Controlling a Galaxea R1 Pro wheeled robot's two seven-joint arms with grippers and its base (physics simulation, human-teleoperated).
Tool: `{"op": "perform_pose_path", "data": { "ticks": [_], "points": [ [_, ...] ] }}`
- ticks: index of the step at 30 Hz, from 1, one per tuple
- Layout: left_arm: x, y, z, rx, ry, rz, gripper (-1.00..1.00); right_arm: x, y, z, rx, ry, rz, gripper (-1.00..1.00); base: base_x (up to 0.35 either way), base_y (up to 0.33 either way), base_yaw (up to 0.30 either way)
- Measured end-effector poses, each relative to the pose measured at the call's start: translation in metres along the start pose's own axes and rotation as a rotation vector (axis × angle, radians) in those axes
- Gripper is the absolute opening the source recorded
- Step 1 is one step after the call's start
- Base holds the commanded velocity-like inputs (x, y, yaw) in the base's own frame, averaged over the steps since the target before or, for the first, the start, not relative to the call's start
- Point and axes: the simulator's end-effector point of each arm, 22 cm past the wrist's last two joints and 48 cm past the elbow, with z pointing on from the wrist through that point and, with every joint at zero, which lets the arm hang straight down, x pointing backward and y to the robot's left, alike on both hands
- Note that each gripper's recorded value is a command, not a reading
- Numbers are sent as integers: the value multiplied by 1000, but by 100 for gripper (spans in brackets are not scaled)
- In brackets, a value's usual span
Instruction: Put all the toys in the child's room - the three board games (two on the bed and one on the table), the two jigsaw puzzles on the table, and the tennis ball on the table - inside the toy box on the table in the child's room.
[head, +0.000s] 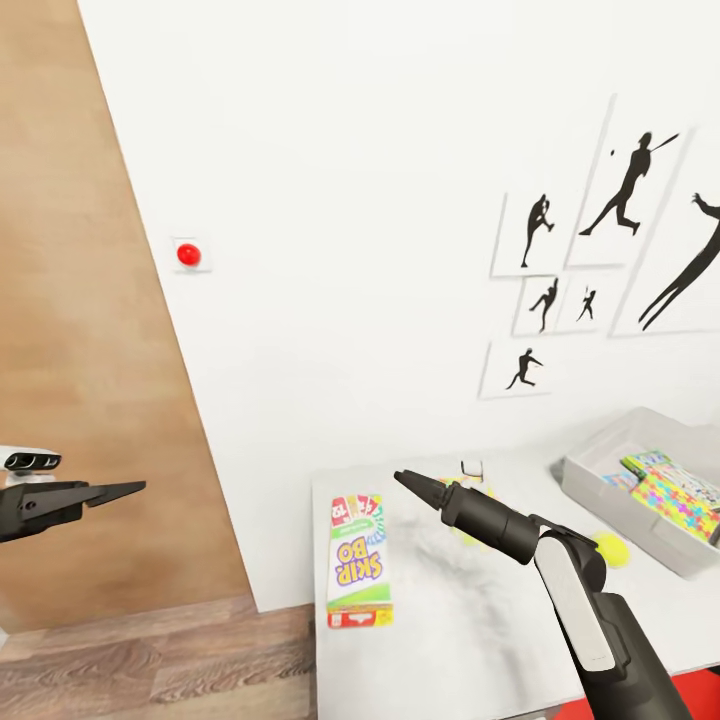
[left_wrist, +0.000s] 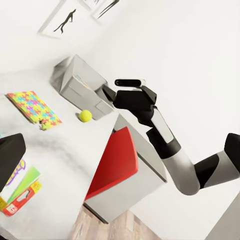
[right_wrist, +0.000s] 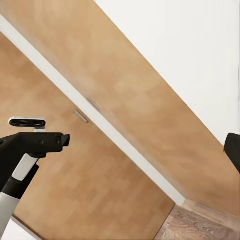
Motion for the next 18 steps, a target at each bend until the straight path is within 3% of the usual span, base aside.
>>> {"op": "perform_pose_path", "data": {
  "ticks": [18],
  "points": [
    [0,0,0,2,-1,0,100,0,0,0,0,0,0,100,117,0,40]
  ]
}}
